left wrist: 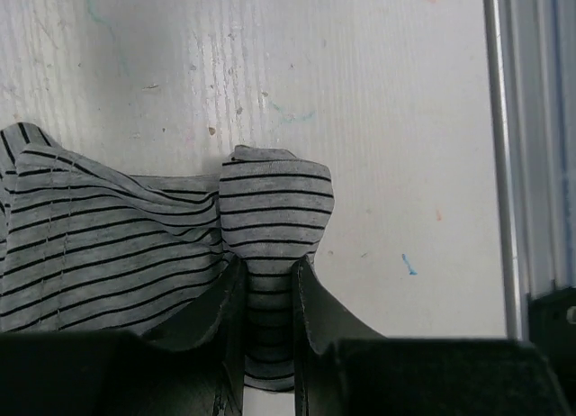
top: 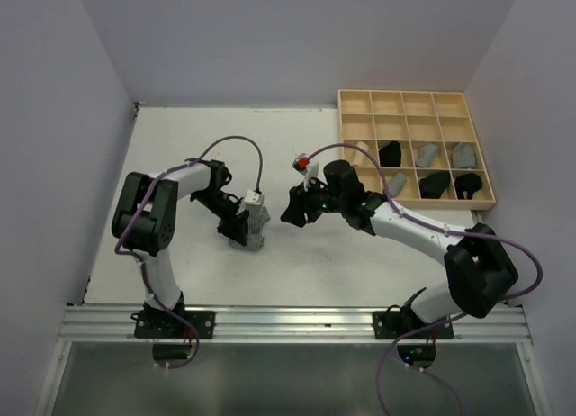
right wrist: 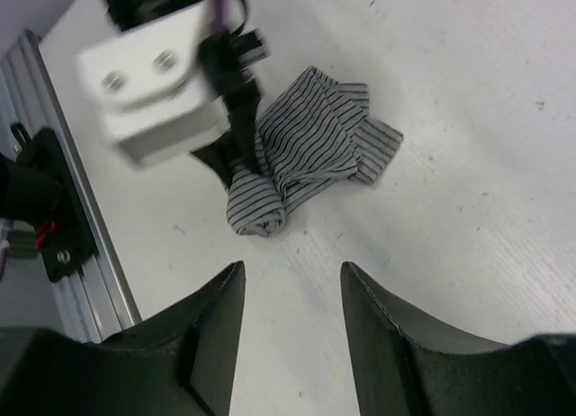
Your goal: Roll the underwear
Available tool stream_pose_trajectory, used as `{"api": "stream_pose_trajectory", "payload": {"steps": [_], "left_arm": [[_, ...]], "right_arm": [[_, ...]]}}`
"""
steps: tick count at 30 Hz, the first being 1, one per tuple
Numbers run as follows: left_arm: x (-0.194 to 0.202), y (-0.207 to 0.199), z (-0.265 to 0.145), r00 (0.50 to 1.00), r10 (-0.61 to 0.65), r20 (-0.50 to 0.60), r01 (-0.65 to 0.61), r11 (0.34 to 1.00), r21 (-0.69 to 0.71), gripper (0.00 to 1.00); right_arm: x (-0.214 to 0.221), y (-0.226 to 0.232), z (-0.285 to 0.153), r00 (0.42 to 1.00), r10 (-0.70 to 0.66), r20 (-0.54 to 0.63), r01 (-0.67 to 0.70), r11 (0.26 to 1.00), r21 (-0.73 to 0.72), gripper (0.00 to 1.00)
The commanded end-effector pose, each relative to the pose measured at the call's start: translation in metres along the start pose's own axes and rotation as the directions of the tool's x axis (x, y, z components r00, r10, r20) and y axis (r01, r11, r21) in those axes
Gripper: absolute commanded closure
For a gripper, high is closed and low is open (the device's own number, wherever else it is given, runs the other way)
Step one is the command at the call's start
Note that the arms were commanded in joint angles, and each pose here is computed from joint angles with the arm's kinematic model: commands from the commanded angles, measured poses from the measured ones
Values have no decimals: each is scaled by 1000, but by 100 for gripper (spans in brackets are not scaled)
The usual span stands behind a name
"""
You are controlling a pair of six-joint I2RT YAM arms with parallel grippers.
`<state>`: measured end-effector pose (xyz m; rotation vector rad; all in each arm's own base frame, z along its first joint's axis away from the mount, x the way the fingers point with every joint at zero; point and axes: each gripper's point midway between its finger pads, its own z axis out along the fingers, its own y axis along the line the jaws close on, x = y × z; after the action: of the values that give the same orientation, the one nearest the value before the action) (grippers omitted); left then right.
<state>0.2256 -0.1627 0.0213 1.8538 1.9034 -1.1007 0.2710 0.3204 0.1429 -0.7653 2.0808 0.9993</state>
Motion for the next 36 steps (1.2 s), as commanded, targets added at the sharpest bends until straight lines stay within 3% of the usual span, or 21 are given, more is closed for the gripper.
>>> {"api": "stream_pose_trajectory", "payload": {"steps": [1, 3, 9, 15, 26, 28, 30, 31, 32, 33, 36], "left_arm": [[45, -25, 17, 966, -224, -130, 247, 949, 194, 89], [41, -7, 19, 962, -246, -116, 266, 939, 217, 87], [39, 4, 20, 954, -285, -92, 300, 912, 280, 84], [38, 5, 19, 957, -277, -90, 291, 915, 278, 79], [38, 3, 19, 960, -269, -82, 281, 917, 283, 74], [38, 3, 19, 960, -268, -79, 280, 917, 284, 74], [38, 4, 19, 961, -267, -78, 278, 918, 284, 74], [37, 4, 19, 961, -267, -75, 277, 918, 283, 74], [37, 3, 19, 961, -267, -75, 277, 918, 283, 74], [37, 3, 19, 961, -267, -74, 277, 918, 283, 74], [33, 4, 16, 966, -253, -47, 256, 928, 271, 70]], "right_arm": [[10, 26, -5, 984, -179, -5, 179, 984, -4, 50], [17, 39, 0, 962, -272, -24, 273, 962, 4, 46], [35, 69, 32, 798, -602, -38, 602, 798, -7, 38], [53, 65, 79, 688, -719, -101, 719, 694, -46, 34], [78, 72, 112, 646, -752, -134, 744, 659, -110, 34], [80, 75, 113, 639, -757, -133, 749, 652, -116, 37], [82, 77, 114, 641, -757, -128, 746, 653, -130, 47], [85, 77, 116, 640, -756, -134, 743, 654, -139, 53], [87, 77, 117, 640, -755, -142, 740, 656, -150, 69], [91, 74, 119, 635, -755, -161, 739, 655, -158, 75], [111, 68, 124, 633, -745, -210, 721, 666, -192, 81]]}}
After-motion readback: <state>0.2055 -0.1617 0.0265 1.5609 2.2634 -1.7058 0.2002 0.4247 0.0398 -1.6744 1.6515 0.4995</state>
